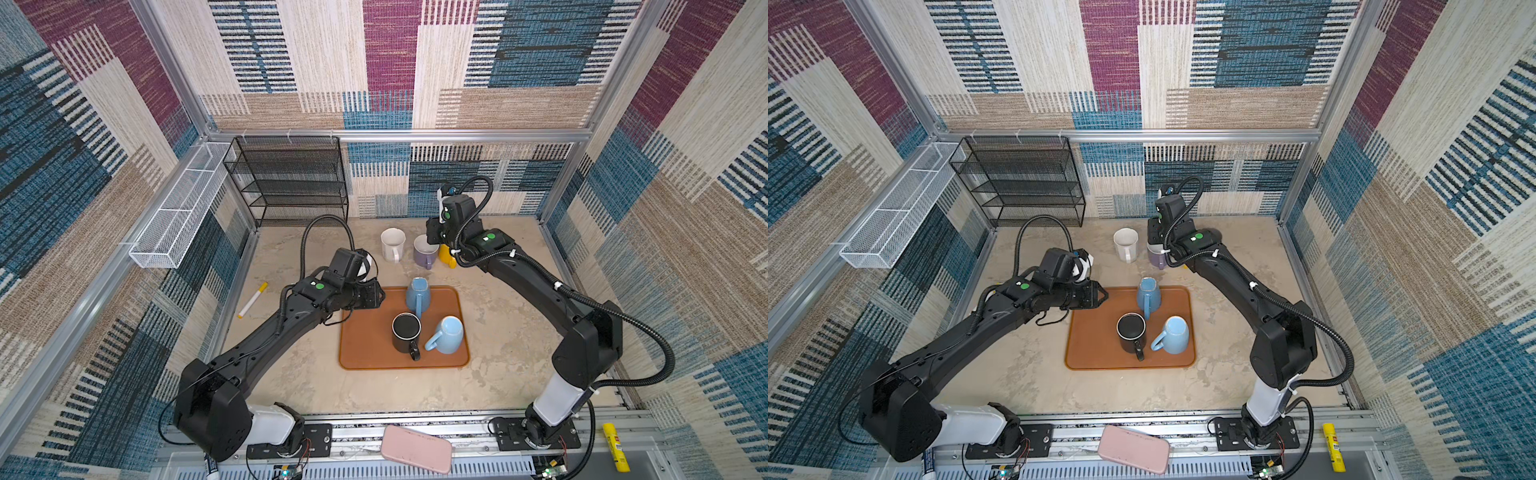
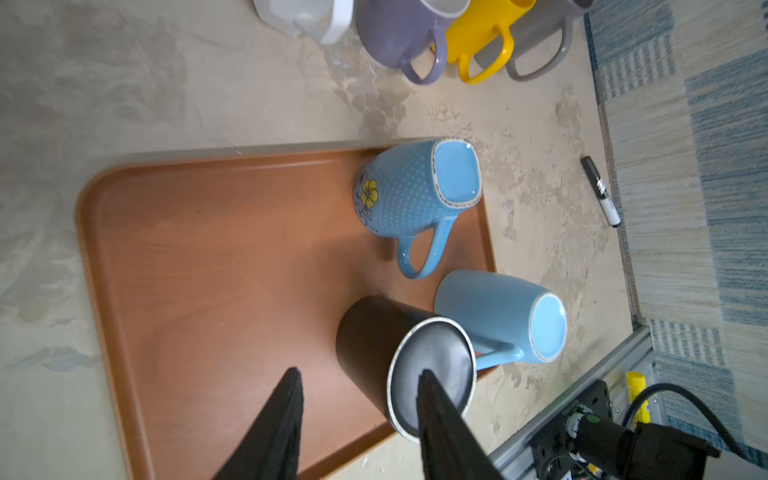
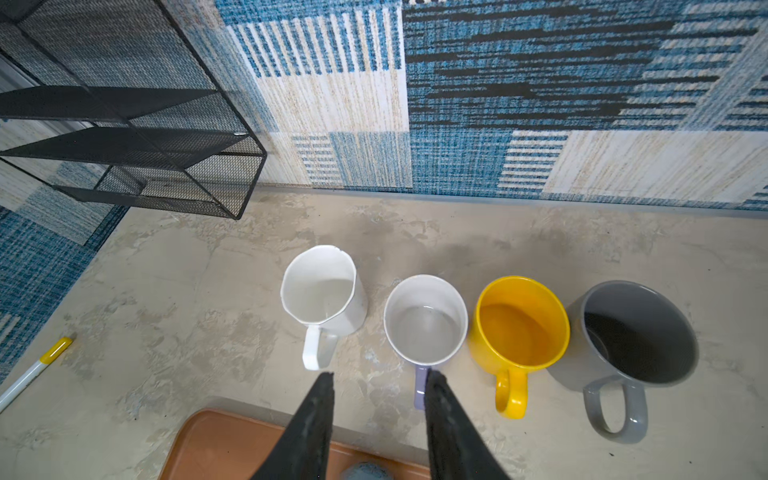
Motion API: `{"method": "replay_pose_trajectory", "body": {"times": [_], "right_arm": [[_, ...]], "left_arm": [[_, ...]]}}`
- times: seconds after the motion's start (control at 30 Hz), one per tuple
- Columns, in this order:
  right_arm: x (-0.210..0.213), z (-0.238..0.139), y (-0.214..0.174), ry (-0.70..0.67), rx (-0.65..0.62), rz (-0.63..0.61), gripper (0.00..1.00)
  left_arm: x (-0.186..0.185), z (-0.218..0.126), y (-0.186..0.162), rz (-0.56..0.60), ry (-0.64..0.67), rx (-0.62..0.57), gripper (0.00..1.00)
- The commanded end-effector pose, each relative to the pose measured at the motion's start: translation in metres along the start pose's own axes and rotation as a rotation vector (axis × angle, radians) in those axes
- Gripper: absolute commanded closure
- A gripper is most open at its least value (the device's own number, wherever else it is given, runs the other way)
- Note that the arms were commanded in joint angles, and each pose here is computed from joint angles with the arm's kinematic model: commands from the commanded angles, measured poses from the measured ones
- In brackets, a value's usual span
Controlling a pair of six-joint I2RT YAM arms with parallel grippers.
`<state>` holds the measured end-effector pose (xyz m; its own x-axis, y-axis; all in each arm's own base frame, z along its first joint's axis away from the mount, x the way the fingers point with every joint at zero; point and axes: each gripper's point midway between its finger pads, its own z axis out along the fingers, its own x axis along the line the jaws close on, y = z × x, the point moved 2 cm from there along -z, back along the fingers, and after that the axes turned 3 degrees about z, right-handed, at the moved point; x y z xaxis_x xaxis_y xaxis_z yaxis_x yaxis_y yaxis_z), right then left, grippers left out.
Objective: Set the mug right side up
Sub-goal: 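Move the left gripper over the upside-down blue dotted mug on the tray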
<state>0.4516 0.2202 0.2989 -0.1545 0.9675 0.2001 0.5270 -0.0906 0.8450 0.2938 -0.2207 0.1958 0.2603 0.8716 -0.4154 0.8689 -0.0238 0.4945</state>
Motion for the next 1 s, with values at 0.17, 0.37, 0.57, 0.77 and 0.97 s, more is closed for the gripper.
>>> {"method": "replay_pose_trajectory", "body": {"times": [0.17,0.37,0.57,0.77,0.97], "right_arm": [[-0.014,0.006,-0.002,-0.007,0.006,0.048,0.60],[-0.033,0.011,-0.017,-0.037,0.045,0.074,0.59],[-0.043,0.018,-0.027,-0.058,0.075,0.082,0.59],[-0.050,0.021,-0.033,-0.075,0.086,0.086,0.59],[-0.055,0.021,-0.036,-0.086,0.093,0.086,0.58]], "left_arm": [[-0.023,0.030,0.003,0.001,0.061,0.038,0.58],[-0.035,0.054,0.001,0.009,0.108,0.056,0.59],[-0.046,0.073,-0.001,0.048,0.155,0.079,0.59],[-0.049,0.093,-0.006,0.070,0.225,0.116,0.59],[-0.049,0.103,-0.005,0.087,0.257,0.127,0.60]]}}
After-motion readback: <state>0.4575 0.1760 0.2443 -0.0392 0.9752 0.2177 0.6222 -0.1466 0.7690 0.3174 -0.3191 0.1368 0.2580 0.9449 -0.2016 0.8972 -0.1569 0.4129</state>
